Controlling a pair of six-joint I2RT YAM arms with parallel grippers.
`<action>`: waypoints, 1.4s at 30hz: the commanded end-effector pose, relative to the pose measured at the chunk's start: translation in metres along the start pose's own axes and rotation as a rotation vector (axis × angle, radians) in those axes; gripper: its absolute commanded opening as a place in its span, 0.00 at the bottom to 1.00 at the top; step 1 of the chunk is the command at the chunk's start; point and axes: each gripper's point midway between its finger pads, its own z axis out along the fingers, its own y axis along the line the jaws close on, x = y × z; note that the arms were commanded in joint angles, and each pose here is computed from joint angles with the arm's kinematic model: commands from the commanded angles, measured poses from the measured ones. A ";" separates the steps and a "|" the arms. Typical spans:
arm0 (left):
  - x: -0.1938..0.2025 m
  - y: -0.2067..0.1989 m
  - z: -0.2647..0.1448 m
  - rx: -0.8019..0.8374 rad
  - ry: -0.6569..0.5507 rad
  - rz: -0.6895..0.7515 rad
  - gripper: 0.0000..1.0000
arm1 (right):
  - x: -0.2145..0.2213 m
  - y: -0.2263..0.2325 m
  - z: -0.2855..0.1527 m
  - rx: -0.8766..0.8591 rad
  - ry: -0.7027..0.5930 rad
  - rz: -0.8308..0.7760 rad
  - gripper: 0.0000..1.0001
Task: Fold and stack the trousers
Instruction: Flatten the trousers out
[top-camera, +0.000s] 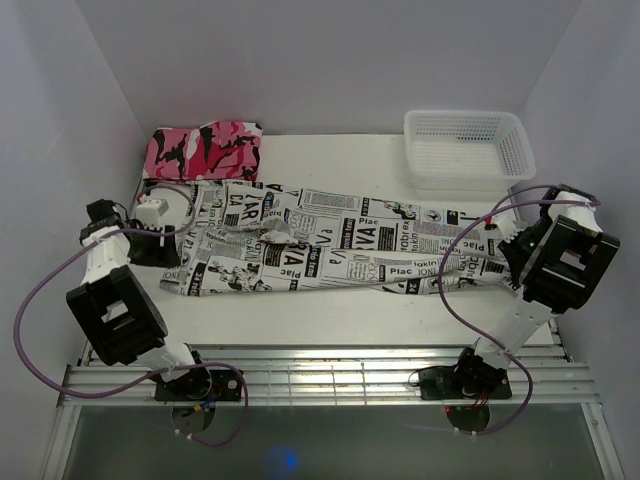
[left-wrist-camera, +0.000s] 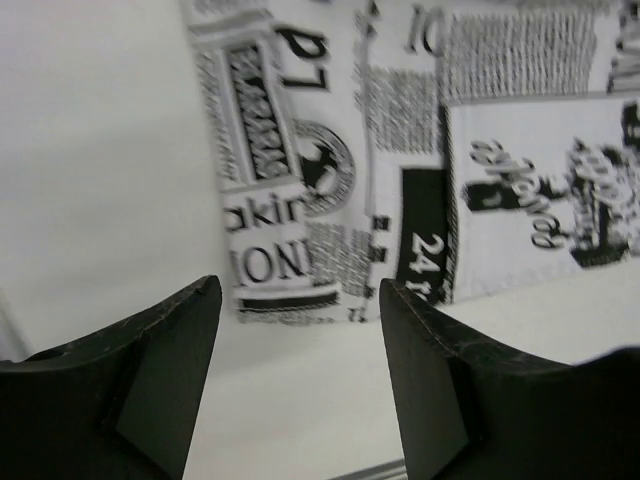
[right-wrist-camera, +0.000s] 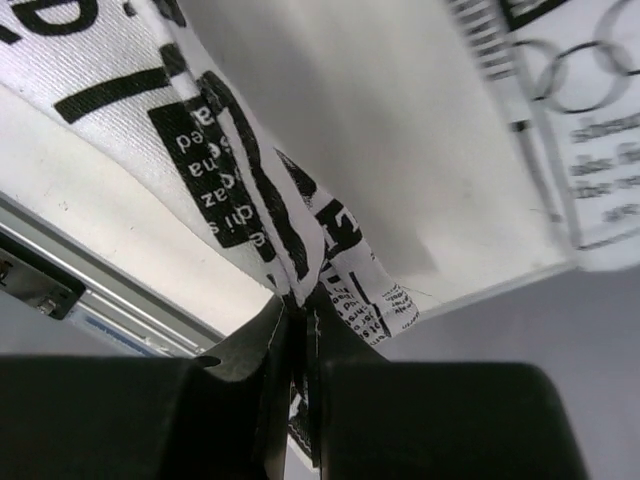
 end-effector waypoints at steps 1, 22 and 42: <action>0.017 -0.037 -0.003 0.117 -0.014 0.078 0.74 | -0.023 0.008 -0.022 -0.043 -0.107 -0.017 0.08; -0.006 -0.054 -0.004 0.177 -0.109 0.055 0.72 | -0.045 -0.022 -0.075 0.298 -0.297 0.059 0.99; 0.004 -0.067 -0.011 0.216 -0.064 -0.001 0.72 | -0.151 0.140 0.031 0.159 -0.393 -0.492 0.55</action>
